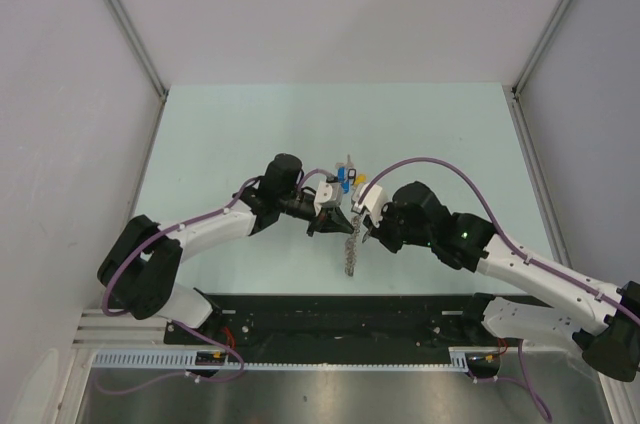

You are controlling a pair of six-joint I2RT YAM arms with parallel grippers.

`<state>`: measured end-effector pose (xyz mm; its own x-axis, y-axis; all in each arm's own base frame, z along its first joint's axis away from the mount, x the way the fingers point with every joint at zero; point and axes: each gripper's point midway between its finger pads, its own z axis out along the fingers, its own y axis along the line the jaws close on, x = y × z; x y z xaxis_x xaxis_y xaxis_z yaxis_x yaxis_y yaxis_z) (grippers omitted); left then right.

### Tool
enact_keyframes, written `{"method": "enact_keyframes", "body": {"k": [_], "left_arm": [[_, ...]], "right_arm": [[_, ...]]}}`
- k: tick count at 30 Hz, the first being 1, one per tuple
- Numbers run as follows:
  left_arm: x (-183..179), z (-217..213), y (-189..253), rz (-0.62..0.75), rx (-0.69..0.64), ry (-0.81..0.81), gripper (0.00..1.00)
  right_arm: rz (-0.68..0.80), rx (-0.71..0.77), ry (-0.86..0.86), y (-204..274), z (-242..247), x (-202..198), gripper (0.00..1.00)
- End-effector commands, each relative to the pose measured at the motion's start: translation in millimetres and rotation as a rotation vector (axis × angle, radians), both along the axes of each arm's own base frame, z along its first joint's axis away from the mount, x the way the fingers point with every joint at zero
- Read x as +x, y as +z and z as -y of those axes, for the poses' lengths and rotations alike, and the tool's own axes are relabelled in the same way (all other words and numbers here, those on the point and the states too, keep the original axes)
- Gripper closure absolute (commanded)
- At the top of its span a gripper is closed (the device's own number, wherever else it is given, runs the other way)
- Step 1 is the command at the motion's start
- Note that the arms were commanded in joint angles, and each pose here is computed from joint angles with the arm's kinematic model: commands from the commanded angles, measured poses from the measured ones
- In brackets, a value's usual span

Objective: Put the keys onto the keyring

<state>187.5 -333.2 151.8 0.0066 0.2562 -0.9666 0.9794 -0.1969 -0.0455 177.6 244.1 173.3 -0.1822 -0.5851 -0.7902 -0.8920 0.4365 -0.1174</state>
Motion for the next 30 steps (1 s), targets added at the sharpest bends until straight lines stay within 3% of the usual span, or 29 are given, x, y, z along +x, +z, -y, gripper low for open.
{"method": "enact_keyframes", "body": {"k": [1,30], "left_arm": [[2.7,4.5,23.3,0.076,-0.048,-0.020,1.00],[1.7,5.8,23.3,0.069,-0.048,-0.026,1.00]], "right_arm": [[0.010,0.022,-0.008,8.7,-3.0,1.5,1.00],[-0.018,0.077,0.027,11.8,-13.1,3.9,1.00]]}}
